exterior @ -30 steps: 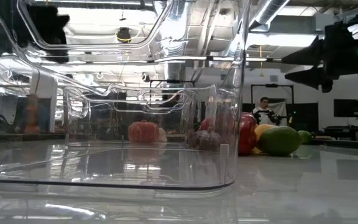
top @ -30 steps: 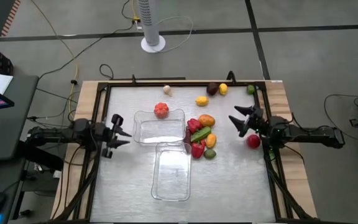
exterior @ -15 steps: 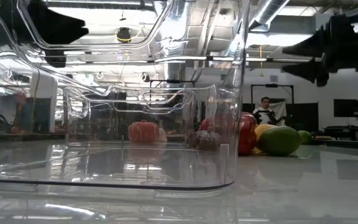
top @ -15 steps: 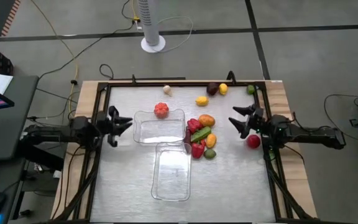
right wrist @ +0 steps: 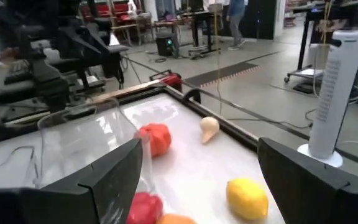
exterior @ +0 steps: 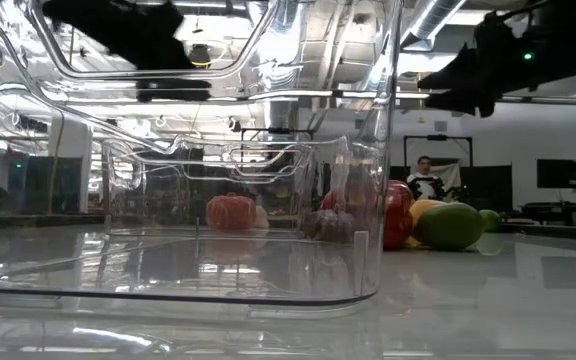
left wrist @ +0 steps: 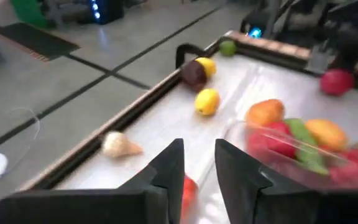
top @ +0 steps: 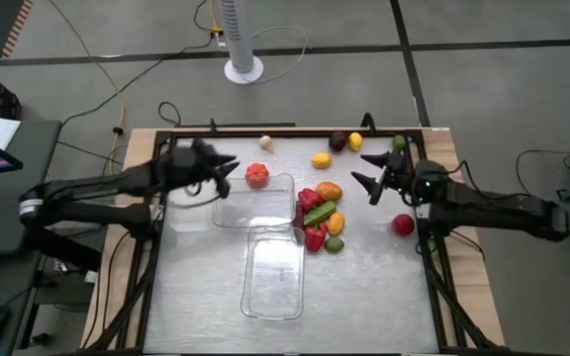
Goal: Sort produce into baskets
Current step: Put the pumpkin into the top transparent bin
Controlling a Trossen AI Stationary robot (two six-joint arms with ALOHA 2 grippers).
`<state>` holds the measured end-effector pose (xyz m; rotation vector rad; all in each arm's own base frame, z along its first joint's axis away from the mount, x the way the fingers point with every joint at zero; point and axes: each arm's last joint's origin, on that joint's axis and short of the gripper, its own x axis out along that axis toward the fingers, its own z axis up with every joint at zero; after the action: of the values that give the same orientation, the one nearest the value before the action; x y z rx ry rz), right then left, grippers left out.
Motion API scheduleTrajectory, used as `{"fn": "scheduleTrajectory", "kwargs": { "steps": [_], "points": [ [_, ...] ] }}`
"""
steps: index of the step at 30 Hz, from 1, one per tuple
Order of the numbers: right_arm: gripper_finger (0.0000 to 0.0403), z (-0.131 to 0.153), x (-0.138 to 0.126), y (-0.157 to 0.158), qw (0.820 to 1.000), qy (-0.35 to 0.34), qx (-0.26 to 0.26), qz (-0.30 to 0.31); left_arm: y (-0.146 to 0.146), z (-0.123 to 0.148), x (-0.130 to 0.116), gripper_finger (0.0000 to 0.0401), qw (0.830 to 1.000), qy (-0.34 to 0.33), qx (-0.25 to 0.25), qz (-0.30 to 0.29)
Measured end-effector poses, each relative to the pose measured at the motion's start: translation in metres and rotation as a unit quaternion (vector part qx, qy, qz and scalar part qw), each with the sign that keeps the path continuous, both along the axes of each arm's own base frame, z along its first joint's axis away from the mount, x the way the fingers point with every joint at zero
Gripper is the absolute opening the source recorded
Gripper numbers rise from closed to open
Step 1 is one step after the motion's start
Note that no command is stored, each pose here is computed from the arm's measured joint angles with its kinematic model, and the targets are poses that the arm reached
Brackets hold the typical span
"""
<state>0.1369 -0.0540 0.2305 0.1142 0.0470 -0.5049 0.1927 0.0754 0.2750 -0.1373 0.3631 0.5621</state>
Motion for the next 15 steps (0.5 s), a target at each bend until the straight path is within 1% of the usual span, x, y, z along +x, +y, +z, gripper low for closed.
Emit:
{"fn": "scheduleTrajectory", "kwargs": {
  "steps": [5, 10, 15],
  "points": [
    [0.0344, 0.0, 0.008, -0.015, 1.0, 0.017, 0.011, 0.014, 0.046, -0.008, 0.026, 0.0129, 0.998, 0.045, -0.02, -0.043],
    [0.0345, 0.007, 0.014, -0.025, 1.0, 0.027, 0.011, -0.004, 0.089, -0.025, 0.042, 0.0173, 0.995, 0.08, -0.045, -0.05],
    [0.0345, 0.024, 0.019, -0.028, 1.0, 0.02, -0.012, -0.002, 0.117, -0.038, 0.059, 0.0217, 0.99, 0.111, -0.078, -0.038]
  ]
}}
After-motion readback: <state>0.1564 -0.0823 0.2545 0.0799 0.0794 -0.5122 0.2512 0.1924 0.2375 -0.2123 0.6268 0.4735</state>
